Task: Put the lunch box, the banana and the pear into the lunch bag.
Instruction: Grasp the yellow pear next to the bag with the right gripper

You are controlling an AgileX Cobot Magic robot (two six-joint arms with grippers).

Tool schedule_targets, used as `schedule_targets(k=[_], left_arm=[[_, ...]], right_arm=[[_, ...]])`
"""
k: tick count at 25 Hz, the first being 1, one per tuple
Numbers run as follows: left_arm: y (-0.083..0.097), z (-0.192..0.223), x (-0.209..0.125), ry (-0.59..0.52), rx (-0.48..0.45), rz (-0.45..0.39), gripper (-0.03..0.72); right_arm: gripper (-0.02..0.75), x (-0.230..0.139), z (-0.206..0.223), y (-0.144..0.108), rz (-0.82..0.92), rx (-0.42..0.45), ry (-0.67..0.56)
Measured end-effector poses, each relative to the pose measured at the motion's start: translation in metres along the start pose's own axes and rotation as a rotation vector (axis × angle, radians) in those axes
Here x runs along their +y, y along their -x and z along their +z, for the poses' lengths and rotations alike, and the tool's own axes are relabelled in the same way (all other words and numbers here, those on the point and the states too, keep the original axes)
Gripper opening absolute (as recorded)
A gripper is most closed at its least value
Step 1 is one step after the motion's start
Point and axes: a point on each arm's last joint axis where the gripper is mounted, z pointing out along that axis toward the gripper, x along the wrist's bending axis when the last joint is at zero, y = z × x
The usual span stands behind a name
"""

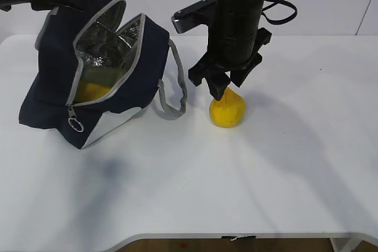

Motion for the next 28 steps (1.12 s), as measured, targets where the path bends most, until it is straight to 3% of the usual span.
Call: schedule_targets(k=[9, 19, 24, 28], left_arm=[[0.0, 0.0, 0.0, 0.0, 0.0, 0.0, -0.006], [0.0, 0.0, 0.0, 0.0, 0.0, 0.0, -0.006], [0.0, 0.0, 0.0, 0.0, 0.0, 0.0, -0.006], [0.0, 0.0, 0.0, 0.0, 0.0, 0.002, -0.006]], right_arm=[[0.422, 0.008, 0.015, 0.002, -0.025, -0.043, 0.048], [0.419, 0.011, 0.044, 0.001, -0.05, -0.068, 0.01], [0.317, 0.012, 0.045, 0.002, -0.055, -0.077, 0.013], [0.305, 0.011, 0.044, 0.002, -0.054, -0.079, 0.0]])
